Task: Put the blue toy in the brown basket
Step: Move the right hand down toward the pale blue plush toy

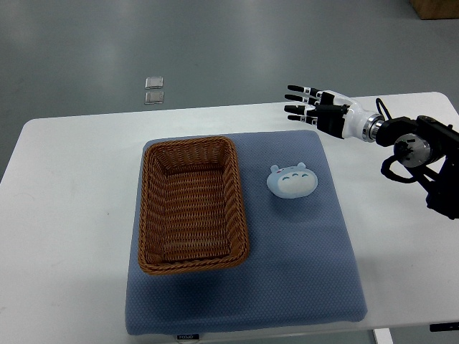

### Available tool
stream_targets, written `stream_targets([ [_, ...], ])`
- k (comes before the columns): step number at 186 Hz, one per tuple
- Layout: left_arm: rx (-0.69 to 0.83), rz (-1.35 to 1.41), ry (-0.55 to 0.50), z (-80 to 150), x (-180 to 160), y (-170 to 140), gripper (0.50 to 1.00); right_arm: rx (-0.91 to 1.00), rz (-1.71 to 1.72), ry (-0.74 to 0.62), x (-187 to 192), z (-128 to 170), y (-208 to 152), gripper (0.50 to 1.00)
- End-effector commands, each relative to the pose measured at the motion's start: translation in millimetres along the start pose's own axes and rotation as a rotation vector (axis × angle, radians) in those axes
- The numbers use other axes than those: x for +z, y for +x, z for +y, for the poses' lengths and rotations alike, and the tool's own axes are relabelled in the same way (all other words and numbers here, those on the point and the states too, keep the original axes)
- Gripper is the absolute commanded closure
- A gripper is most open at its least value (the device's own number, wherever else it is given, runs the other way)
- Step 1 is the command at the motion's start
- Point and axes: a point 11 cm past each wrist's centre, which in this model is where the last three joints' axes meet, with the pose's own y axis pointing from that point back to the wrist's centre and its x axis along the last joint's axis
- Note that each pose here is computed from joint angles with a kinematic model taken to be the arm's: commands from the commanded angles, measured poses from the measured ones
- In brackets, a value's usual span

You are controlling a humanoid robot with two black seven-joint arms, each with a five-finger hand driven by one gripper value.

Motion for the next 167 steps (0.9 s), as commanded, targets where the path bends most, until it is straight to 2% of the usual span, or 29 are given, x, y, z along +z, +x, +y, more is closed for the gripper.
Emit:
stream_targets([
  [1, -0.01, 0.003, -0.001, 0, 0, -2, 0.5, -0.002, 0.006, -0.007, 1, 2, 2, 0.581],
  [63, -0.009, -0.001, -0.004, 0, 3, -1, 0.5, -0.03, 0.057, -0.032, 6, 2, -3, 0.581],
  [100, 0.011, -0.005, -0.006, 0, 4, 3, 0.5, -0.165, 0.431, 0.031, -11, 14, -10, 0.581],
  [141, 0.005, -0.006, -0.006, 0, 4, 1, 0.5, -0.286, 0.802, 0.001, -9, 21, -20, 0.581],
  [167, 0.011, -0.005, -0.006, 0, 4, 3, 0.5, -0.367, 1.03, -0.038, -13, 41, -20, 0.581],
])
